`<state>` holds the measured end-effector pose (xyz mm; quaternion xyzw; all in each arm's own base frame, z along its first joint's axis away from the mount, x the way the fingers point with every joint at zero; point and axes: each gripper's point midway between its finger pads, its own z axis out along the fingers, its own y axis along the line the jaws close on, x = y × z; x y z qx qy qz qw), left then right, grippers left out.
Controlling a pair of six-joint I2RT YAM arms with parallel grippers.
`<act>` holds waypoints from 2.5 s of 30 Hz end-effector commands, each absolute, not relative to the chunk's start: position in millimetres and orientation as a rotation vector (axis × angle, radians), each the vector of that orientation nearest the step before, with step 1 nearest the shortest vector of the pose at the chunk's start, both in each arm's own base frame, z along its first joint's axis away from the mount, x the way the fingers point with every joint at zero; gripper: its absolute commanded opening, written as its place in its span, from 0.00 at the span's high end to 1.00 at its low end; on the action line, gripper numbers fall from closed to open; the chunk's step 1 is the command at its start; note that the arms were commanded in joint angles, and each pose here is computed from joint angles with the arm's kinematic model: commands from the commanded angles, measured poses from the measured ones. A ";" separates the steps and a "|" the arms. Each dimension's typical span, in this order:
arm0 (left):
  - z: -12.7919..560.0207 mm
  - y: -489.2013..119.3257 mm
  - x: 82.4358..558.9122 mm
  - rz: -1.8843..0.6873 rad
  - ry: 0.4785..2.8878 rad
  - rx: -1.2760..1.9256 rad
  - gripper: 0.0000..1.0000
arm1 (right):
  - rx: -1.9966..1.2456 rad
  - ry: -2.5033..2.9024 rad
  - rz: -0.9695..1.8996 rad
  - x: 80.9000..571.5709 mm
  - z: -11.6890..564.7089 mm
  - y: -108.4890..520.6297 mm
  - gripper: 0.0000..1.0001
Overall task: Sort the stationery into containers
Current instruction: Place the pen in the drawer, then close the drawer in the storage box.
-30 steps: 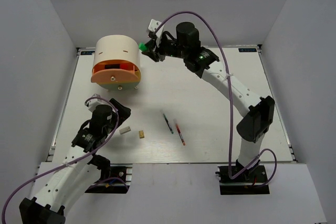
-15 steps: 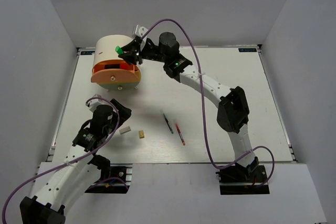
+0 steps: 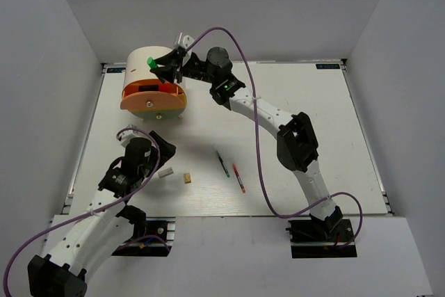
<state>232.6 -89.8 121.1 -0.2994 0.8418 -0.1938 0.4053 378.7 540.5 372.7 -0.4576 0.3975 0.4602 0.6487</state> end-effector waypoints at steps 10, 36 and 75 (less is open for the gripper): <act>123.8 -94.5 237.2 -0.515 2.118 -0.714 0.00 | -1.003 0.850 1.037 381.2 380.1 550.6 0.84; 129.1 -97.3 240.9 -0.527 2.109 -0.687 0.00 | -1.074 0.896 1.032 375.9 349.1 552.0 0.52; 229.2 -90.4 330.2 -0.382 1.878 -0.546 0.33 | -0.948 1.722 0.761 379.2 255.5 245.6 0.79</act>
